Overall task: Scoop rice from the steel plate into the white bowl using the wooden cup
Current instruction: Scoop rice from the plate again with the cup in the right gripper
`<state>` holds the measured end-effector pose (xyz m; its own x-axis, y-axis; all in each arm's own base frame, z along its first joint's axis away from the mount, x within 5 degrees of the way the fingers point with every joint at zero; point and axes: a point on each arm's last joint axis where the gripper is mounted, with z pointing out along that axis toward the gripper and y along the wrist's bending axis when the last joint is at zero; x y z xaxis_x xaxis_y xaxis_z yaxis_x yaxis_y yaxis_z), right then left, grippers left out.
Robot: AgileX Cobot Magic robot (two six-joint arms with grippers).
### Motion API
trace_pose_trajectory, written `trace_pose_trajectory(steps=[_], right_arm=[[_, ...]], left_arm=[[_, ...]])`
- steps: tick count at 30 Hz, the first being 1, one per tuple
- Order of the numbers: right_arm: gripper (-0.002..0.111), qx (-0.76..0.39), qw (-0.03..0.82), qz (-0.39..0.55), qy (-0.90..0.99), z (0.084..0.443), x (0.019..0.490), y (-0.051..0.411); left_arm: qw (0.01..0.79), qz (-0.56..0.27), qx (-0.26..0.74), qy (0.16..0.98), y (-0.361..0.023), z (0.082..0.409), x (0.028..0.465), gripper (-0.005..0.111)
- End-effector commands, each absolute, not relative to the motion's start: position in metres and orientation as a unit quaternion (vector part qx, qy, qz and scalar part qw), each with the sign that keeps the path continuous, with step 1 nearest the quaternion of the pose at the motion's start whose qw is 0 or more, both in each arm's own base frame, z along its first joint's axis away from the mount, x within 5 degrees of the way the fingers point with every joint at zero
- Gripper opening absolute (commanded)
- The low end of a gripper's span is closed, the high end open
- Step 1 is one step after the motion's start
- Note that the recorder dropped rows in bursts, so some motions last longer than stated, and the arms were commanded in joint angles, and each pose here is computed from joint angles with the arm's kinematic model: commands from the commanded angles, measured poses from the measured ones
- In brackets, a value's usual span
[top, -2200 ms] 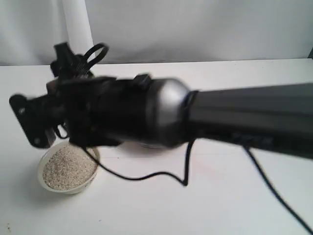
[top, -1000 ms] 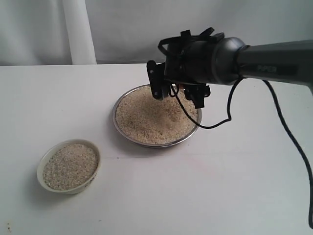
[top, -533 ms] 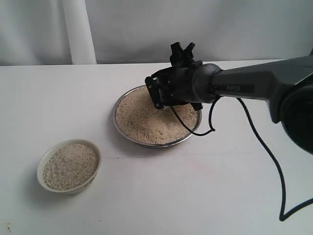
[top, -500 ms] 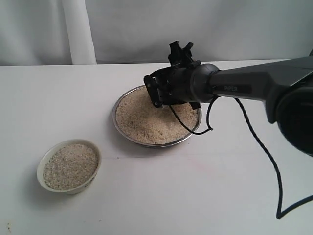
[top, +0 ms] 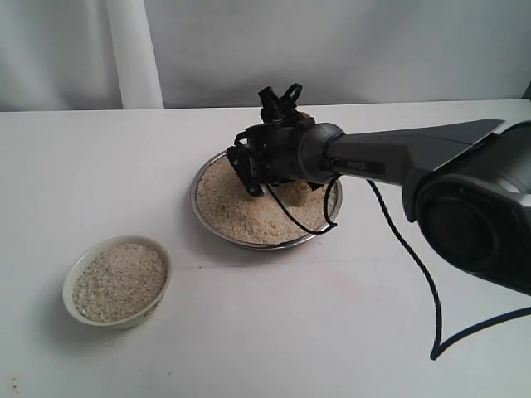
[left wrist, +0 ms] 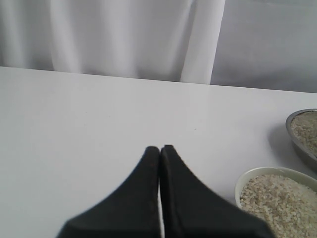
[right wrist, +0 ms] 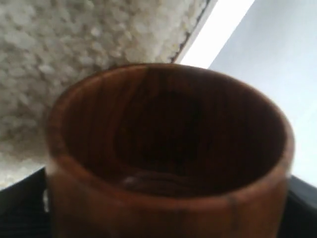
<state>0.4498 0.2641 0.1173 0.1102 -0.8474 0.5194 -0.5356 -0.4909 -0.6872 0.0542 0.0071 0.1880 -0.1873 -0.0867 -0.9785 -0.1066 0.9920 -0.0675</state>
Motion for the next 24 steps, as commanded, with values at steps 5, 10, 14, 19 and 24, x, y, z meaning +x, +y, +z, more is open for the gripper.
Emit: trace_pose_trajectory(steps=[5, 10, 14, 19, 24], right_arm=[[0.0, -0.753, 0.163, -0.432, 0.469, 0.102, 0.441, 0.279], [0.0, -0.763, 0.16, -0.405, 0.478, 0.098, 0.43, 0.29], [0.0, -0.76, 0.16, -0.379, 0.503, 0.094, 0.425, 0.293], [0.0, -0.751, 0.16, -0.346, 0.539, 0.09, 0.42, 0.294], [0.0, -0.744, 0.156, -0.311, 0.57, 0.085, 0.416, 0.294]], left_arm=[[0.636, 0.003, -0.063, 0.769, 0.007, 0.188, 0.054, 0.0], [0.636, 0.003, -0.063, 0.769, 0.007, 0.188, 0.054, 0.0], [0.636, 0.003, -0.063, 0.769, 0.007, 0.188, 0.054, 0.0], [0.636, 0.003, -0.063, 0.769, 0.007, 0.188, 0.054, 0.0], [0.636, 0.003, -0.063, 0.769, 0.007, 0.188, 0.054, 0.0]])
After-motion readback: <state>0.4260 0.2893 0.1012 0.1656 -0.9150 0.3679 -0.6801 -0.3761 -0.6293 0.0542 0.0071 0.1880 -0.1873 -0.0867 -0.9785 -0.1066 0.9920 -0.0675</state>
